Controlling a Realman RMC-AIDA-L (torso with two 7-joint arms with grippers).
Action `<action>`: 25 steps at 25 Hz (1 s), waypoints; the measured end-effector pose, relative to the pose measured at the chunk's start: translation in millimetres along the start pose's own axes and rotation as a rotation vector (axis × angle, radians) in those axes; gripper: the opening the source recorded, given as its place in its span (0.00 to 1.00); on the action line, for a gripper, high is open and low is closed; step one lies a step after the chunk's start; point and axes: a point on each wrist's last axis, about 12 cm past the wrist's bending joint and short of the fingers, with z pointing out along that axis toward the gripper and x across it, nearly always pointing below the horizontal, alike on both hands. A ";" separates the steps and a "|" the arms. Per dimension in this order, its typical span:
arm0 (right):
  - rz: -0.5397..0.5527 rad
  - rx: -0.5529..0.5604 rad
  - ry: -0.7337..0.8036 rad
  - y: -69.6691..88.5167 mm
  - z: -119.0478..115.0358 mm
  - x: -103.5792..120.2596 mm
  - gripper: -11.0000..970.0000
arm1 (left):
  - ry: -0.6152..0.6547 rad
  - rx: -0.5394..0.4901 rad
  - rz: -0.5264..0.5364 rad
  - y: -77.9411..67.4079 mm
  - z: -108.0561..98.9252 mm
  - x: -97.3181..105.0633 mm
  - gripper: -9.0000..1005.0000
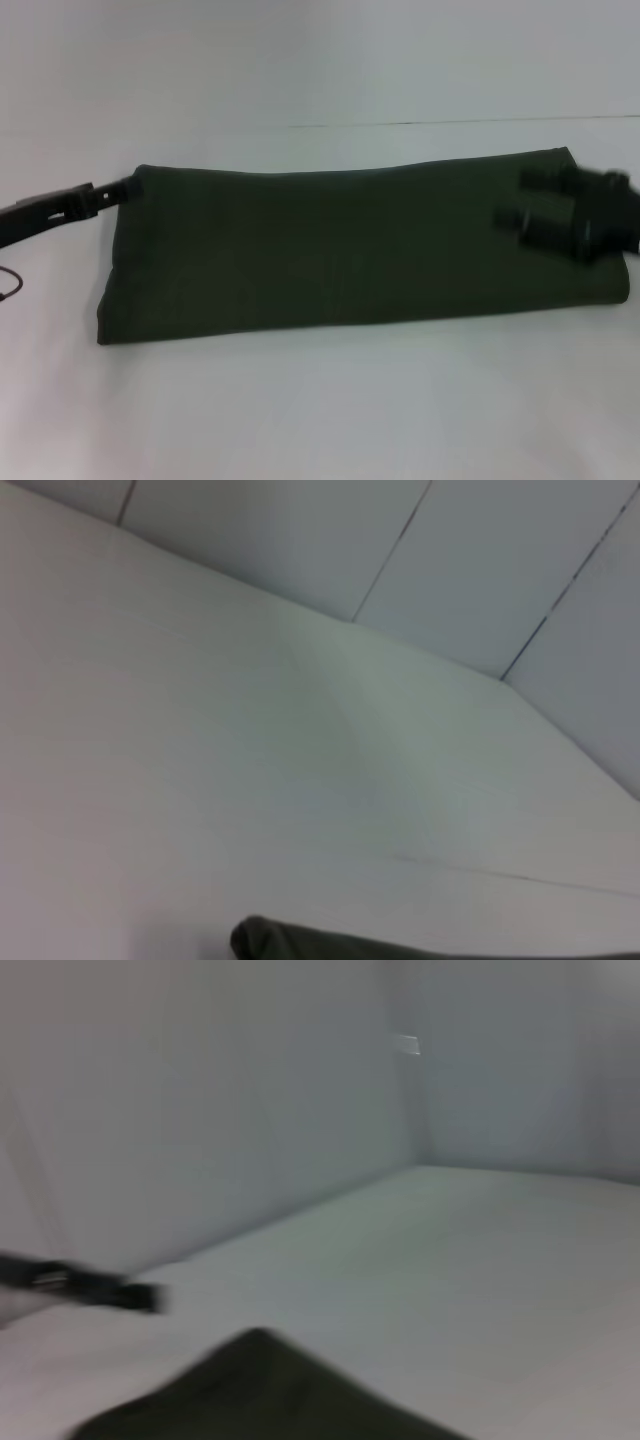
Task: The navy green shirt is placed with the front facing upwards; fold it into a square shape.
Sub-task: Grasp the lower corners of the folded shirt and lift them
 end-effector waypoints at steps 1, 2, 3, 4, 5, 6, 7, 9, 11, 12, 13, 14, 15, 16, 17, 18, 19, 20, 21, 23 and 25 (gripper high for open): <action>-0.027 -0.053 -0.006 8.3 -3.5 3.3 0.74 | 0.005 0.001 0.002 -0.2 -0.8 1.5 0.87; -0.051 -0.107 -0.007 16.2 -6.6 6.3 0.74 | 0.015 0.002 0.004 -0.1 -2.0 3.8 0.87; -0.067 -0.157 -0.005 23.7 -9.1 9.6 0.74 | 0.020 0.005 0.004 -0.4 -2.1 4.7 0.87; -0.075 -0.195 -0.003 29.4 -11.5 12.2 0.74 | 0.028 0.012 0.005 -1.0 -2.6 6.0 0.87; -0.080 -0.230 0.000 34.9 -14.1 14.8 0.74 | 0.037 0.019 0.005 -1.5 -3.4 7.3 0.87; -0.082 -0.257 0.004 39.2 -16.2 16.9 0.74 | 0.051 0.032 0.004 -2.7 -4.9 8.6 0.87; -0.081 -0.276 0.009 42.5 -18.1 18.9 0.74 | 0.069 0.040 0.002 -3.2 -7.2 9.4 0.87; -0.078 -0.298 0.017 46.8 -19.9 21.8 0.74 | 0.110 0.044 -0.007 -3.2 -12.2 11.0 0.87; -0.075 -0.312 0.024 49.7 -19.9 24.1 0.74 | 0.162 0.043 -0.021 -3.0 -18.4 13.4 0.87; -0.073 -0.318 0.026 51.0 -19.1 25.4 0.74 | 0.189 0.044 -0.027 -3.2 -21.0 14.8 0.87; -0.073 -0.324 0.028 51.8 -18.2 26.2 0.74 | 0.218 0.044 -0.029 -3.3 -23.7 16.5 0.87; -0.076 -0.331 0.029 53.0 -16.5 27.0 0.74 | 0.243 0.042 -0.032 -3.1 -25.8 18.5 0.87; -0.082 -0.339 0.031 53.8 -15.2 27.1 0.74 | 0.260 0.040 -0.033 -2.9 -27.1 20.1 0.87; -0.090 -0.349 0.032 54.6 -13.4 26.9 0.74 | 0.282 0.032 -0.035 -2.0 -28.7 22.5 0.87; -0.095 -0.355 0.033 55.0 -12.1 26.6 0.74 | 0.294 0.026 -0.037 -1.0 -30.0 24.3 0.87; -0.098 -0.361 0.034 55.5 -10.6 26.2 0.74 | 0.304 0.017 -0.043 0.4 -31.5 26.5 0.87; -0.099 -0.369 0.033 55.8 -8.5 25.6 0.74 | 0.312 0.010 -0.048 1.5 -32.7 28.3 0.87; -0.097 -0.374 0.031 56.1 -7.1 25.3 0.74 | 0.320 0.003 -0.054 2.6 -34.0 30.4 0.87; -0.095 -0.378 0.030 56.3 -5.8 25.1 0.74 | 0.325 -0.002 -0.057 3.4 -35.0 32.1 0.87; -0.094 -0.384 0.028 56.1 -4.0 24.4 0.74 | 0.332 -0.011 -0.060 4.6 -37.2 35.1 0.87; -0.097 -0.381 0.030 55.3 -2.9 23.9 0.74 | 0.334 -0.023 -0.063 6.2 -39.3 37.2 0.87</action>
